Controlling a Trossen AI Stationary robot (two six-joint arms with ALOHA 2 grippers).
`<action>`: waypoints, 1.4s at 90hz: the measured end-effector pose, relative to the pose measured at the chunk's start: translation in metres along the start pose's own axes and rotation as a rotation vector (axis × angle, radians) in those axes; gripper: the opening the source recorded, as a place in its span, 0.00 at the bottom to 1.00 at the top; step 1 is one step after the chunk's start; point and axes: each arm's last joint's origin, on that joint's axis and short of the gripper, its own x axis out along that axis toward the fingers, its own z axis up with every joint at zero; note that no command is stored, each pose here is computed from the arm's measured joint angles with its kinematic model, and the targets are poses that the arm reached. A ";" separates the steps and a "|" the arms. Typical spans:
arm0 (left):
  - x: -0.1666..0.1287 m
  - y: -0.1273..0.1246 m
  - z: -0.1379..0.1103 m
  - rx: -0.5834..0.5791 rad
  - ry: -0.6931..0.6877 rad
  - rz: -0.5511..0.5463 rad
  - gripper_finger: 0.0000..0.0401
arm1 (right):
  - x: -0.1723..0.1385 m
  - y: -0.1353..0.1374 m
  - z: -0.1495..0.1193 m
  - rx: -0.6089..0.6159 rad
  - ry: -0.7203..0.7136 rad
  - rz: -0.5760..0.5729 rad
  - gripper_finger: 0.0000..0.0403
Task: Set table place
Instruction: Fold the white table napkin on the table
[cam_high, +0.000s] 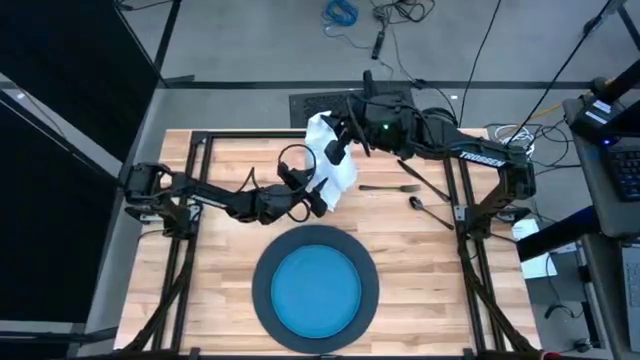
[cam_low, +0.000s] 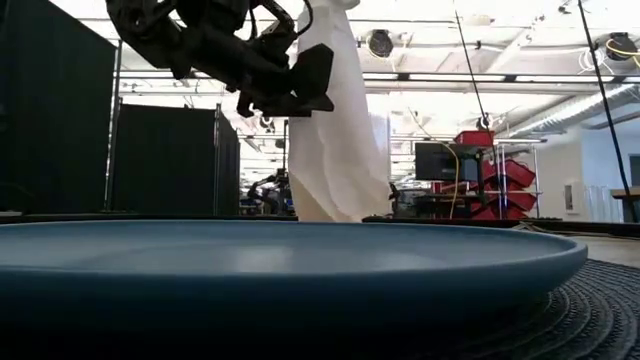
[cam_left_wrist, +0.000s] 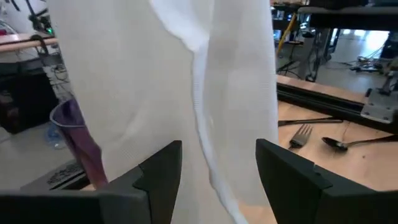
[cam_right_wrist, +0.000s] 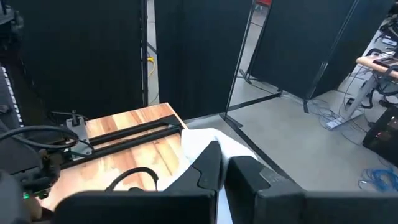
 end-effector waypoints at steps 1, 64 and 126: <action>0.000 0.000 0.000 0.002 0.003 0.000 0.43 | 0.000 0.000 0.000 0.000 0.000 0.000 0.00; -0.047 -0.007 0.039 0.165 -0.045 -0.081 0.00 | -0.007 -0.010 -0.004 -0.025 0.063 -0.029 0.00; -0.175 0.077 0.124 0.187 -0.175 0.105 0.00 | -0.033 -0.015 0.001 0.038 0.078 -0.008 0.00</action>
